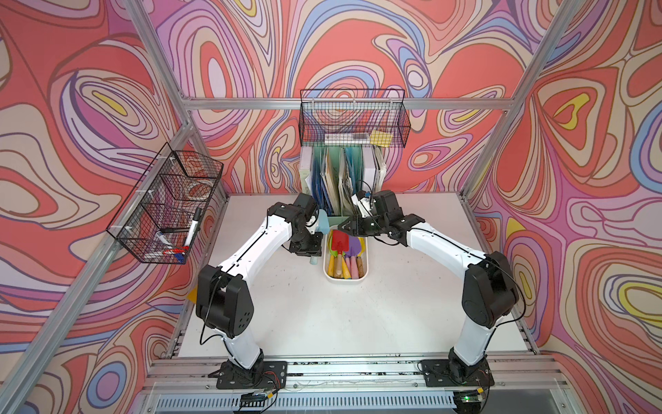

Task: Put the shovel into the storage box
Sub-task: Pick up the shovel from the center of the board.

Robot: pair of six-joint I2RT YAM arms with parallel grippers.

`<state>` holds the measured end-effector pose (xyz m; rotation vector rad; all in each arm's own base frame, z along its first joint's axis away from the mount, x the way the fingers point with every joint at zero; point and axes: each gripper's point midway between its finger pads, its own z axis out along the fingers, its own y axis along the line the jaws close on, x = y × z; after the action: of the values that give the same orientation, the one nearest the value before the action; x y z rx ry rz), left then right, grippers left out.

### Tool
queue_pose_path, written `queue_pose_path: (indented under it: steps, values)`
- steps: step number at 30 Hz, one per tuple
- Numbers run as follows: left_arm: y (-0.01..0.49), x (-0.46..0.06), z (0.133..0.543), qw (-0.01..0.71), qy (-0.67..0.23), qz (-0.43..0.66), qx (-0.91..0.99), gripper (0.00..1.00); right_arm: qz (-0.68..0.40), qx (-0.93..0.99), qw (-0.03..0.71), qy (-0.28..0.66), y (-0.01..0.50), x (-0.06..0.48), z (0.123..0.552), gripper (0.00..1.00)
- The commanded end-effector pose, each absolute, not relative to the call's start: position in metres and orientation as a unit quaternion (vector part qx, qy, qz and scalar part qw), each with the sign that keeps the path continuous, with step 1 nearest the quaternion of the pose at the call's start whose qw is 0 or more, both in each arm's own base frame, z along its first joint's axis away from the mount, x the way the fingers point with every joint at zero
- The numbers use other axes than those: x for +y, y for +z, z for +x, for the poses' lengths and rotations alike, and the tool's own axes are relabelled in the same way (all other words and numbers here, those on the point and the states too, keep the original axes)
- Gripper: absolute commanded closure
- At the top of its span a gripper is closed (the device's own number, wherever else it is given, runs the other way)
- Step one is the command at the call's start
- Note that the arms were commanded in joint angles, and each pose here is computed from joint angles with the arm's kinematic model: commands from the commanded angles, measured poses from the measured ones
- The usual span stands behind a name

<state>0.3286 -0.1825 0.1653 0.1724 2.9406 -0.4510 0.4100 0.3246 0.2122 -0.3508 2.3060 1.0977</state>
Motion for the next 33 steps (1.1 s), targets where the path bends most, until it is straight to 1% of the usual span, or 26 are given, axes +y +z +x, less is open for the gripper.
queue_pose_path:
  steps: [1, 9, 20, 23, 29, 33]
  values:
    - [0.169, -0.191, 0.326, 0.082, -0.168, 0.057, 0.981, 0.87, -0.140, 0.844, 0.289, 0.429, 0.227, 0.335, 0.416, 0.65]
    - [0.173, -0.210, 0.322, 0.078, -0.192, 0.073, 0.975, 0.87, -0.145, 0.837, 0.279, 0.448, 0.224, 0.344, 0.419, 0.65]
    - [0.185, -0.229, 0.318, 0.087, -0.214, 0.088, 0.969, 0.87, -0.146, 0.840, 0.278, 0.443, 0.220, 0.345, 0.421, 0.65]
    - [0.185, -0.235, 0.316, 0.085, -0.219, 0.092, 0.968, 0.87, -0.145, 0.840, 0.274, 0.446, 0.218, 0.346, 0.420, 0.69]
    - [0.183, -0.239, 0.316, 0.085, -0.218, 0.094, 0.968, 0.87, -0.146, 0.840, 0.273, 0.446, 0.218, 0.345, 0.419, 0.83]
    - [0.185, -0.238, 0.317, 0.089, -0.217, 0.094, 0.968, 0.87, -0.147, 0.840, 0.275, 0.444, 0.219, 0.344, 0.418, 0.90]
